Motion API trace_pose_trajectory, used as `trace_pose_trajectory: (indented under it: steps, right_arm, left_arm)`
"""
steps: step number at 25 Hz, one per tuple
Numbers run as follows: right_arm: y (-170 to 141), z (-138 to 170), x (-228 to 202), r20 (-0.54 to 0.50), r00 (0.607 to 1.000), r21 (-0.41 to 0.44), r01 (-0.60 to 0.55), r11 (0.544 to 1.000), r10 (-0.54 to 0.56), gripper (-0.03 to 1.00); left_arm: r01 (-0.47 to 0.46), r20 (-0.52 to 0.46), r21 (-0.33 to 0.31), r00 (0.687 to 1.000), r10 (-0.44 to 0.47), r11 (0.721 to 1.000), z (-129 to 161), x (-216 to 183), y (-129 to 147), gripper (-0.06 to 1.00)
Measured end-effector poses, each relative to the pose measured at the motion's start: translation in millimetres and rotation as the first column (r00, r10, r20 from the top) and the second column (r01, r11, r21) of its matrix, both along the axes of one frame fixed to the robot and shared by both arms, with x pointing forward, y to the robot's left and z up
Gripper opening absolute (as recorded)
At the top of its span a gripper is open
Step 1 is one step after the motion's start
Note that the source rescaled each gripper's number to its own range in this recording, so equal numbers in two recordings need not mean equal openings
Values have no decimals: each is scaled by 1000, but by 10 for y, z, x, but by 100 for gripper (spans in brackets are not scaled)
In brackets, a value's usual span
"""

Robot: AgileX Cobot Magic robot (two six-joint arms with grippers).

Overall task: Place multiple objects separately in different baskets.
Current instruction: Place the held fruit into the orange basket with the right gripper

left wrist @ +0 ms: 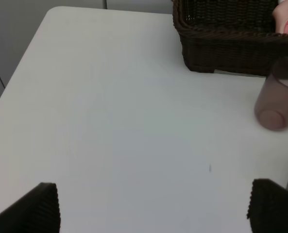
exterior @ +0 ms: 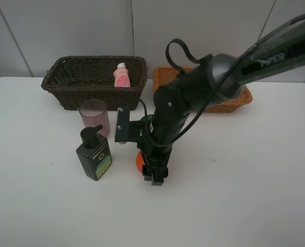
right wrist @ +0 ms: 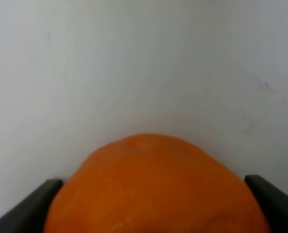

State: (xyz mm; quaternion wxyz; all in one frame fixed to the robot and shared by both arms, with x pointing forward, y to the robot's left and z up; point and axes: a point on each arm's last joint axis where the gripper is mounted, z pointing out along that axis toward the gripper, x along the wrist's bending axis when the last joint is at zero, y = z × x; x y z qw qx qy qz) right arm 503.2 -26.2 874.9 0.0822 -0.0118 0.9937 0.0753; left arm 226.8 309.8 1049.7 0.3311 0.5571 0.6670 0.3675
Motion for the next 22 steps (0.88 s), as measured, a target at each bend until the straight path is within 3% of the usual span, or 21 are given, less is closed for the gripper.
trace_pose_trajectory:
  steps: [13,16,22]
  right_arm:
    - [-11,42,-5,1,1000,-6,-5,1000,5,68]
    - [5,197,14,-4,1000,-11,14,1000,-14,68]
    - [110,591,122,-42,986,-19,160,987,-160,68]
  left_arm:
    - [0,0,0,1000,0,1000,0,0,0,100]
    - [0,0,0,1000,0,1000,0,0,0,100]
    - [0,0,0,1000,0,1000,0,0,0,100]
